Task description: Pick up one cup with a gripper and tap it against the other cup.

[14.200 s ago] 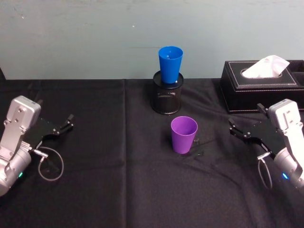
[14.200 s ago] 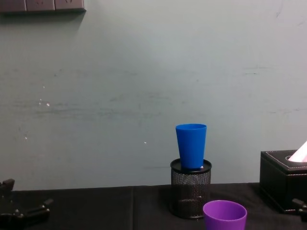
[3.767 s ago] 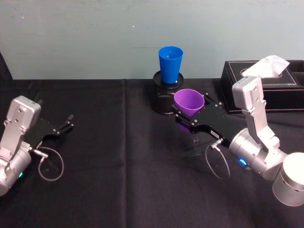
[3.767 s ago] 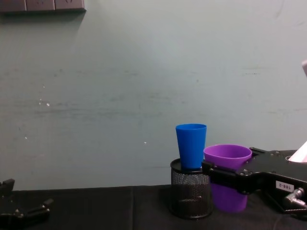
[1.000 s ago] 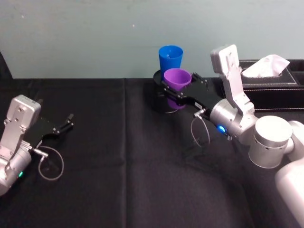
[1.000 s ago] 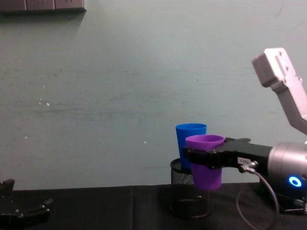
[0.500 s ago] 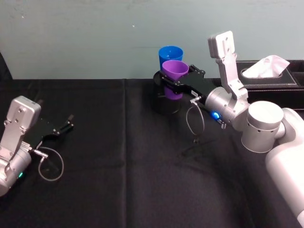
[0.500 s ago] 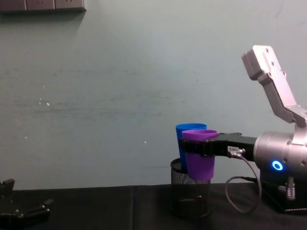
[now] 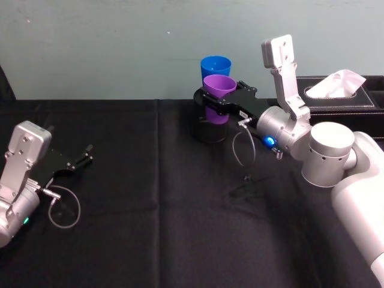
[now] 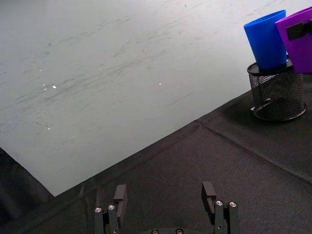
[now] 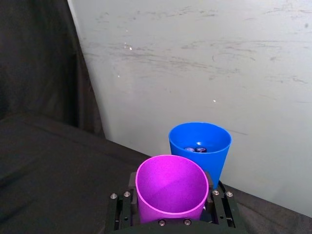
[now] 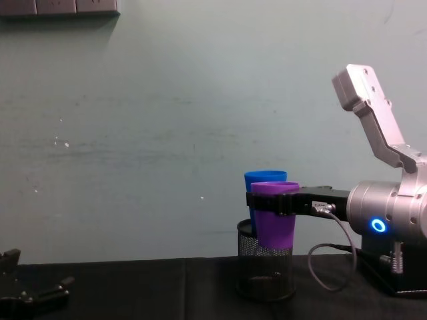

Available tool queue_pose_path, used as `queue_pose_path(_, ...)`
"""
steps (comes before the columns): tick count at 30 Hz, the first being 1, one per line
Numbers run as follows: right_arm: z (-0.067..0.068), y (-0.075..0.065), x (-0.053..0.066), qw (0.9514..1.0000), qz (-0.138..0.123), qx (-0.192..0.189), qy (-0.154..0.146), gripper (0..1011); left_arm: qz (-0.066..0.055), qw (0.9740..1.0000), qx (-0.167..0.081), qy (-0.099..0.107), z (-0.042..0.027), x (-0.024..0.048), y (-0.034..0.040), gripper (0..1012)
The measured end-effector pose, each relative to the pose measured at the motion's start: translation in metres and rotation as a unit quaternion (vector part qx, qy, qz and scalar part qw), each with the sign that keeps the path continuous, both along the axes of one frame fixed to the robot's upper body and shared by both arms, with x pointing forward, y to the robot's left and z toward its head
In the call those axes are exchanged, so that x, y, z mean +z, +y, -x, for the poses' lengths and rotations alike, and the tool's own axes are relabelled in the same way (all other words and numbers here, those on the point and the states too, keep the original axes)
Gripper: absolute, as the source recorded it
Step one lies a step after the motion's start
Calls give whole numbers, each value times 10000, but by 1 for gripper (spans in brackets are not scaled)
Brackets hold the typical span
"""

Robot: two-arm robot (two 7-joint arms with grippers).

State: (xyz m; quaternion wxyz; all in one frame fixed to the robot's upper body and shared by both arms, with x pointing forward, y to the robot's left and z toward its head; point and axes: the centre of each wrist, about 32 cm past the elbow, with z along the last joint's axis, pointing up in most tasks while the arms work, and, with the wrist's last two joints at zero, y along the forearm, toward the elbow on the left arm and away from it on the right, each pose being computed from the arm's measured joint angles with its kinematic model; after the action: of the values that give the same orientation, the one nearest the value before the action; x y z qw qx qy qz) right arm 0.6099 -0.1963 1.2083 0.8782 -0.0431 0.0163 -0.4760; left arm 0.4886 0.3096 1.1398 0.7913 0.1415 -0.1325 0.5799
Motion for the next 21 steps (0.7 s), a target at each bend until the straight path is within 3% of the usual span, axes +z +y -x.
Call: queue_pose_path(21,-5,-4,4,10000,-19,-20,6,742,0,10000,0,0,0,0,0,1000)
